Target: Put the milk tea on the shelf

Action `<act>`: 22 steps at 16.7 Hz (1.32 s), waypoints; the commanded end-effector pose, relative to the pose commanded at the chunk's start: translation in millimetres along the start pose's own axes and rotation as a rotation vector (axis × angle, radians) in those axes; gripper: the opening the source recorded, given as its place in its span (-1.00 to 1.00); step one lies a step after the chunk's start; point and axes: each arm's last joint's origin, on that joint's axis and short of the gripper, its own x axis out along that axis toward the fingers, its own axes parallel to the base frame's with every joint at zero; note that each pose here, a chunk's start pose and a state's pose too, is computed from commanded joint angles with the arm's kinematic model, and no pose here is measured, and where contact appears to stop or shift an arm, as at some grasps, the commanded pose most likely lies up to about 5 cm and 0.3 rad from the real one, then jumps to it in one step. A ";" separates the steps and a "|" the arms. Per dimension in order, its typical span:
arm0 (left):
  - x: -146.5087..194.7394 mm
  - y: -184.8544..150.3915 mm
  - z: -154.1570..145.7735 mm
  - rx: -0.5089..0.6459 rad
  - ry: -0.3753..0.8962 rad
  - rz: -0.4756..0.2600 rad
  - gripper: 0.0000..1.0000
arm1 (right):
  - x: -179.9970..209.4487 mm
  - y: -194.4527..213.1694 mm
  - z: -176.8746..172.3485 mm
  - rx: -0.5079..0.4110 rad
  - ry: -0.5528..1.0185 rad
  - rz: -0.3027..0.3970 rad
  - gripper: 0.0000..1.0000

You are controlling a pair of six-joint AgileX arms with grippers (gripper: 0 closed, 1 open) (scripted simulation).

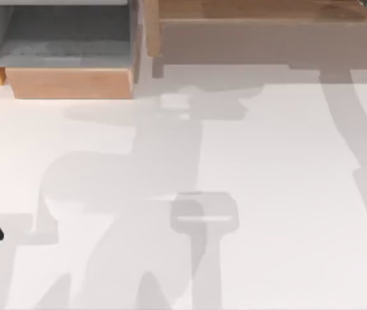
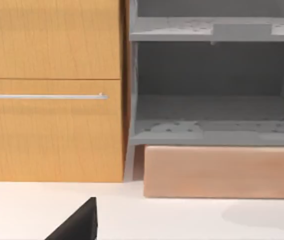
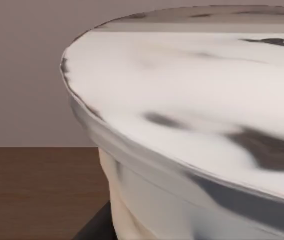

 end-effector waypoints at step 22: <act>0.0 0.0 0.0 0.000 0.000 0.000 1.00 | 40.8 5.0 -19.8 0.002 -0.012 -0.001 -0.70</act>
